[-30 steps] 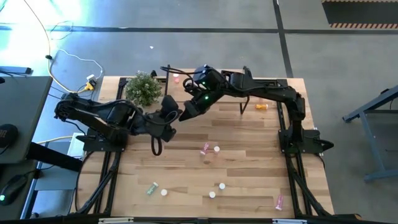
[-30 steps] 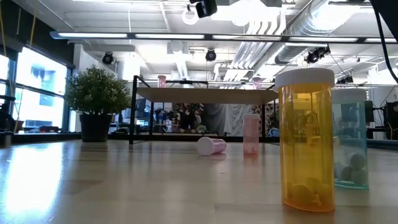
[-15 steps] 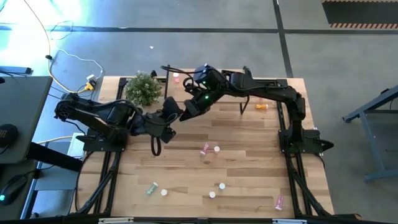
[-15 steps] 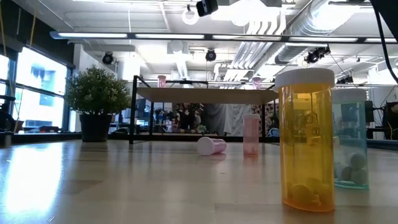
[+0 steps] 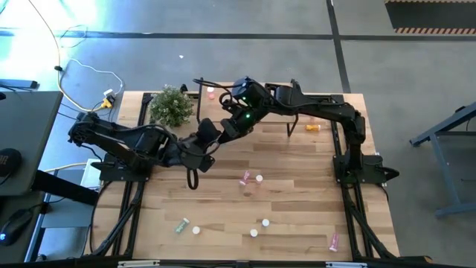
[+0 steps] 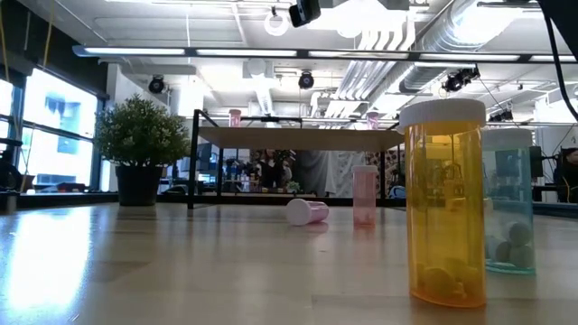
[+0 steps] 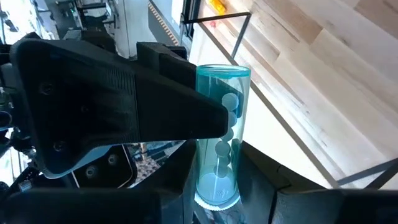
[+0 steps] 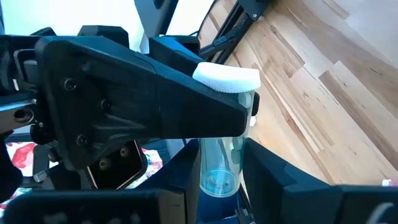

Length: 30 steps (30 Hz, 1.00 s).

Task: Pick and place medicine bottles onto shelf by color
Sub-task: Put the top left blue pill bottle on the shelf

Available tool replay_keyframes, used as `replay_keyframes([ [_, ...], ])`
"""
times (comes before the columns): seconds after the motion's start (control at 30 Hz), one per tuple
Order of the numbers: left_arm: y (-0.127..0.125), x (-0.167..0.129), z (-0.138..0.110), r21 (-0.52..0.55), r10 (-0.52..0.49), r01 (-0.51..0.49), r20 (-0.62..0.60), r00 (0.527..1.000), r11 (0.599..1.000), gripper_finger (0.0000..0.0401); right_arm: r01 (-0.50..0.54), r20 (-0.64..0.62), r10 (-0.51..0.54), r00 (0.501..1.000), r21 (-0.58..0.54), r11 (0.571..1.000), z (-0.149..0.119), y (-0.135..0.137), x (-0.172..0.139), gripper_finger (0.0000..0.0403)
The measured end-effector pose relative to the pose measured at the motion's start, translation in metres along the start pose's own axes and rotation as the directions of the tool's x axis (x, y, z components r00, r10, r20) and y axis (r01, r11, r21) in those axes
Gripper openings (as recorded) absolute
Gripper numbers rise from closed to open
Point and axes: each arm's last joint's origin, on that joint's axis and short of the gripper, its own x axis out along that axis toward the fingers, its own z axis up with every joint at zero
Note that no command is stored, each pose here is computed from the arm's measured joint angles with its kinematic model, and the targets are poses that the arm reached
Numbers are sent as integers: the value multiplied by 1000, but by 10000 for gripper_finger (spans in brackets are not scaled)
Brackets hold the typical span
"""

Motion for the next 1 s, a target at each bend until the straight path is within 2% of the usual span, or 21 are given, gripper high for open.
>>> replay_keyframes([
  [0.2,0,0,0,-41,-5,5,14,1000,999,93,5,-9,-5,1000,3,1000,-1,-1,0,89],
  [0.57,1,0,-1,-168,25,-30,-34,999,985,211,21,-8,-21,1000,5,1000,-2,-2,1,88],
  [0.67,1,-2,0,-183,29,-35,-37,999,982,231,40,-3,-40,999,10,999,-2,-3,1,88],
  [0.9,-1,-11,4,-248,31,-28,9,999,968,236,63,8,-63,998,2,998,-2,-5,1,88],
  [1.0,-1,-15,4,-302,39,-31,20,999,953,233,115,38,-115,993,3,993,0,-10,-2,88],
])
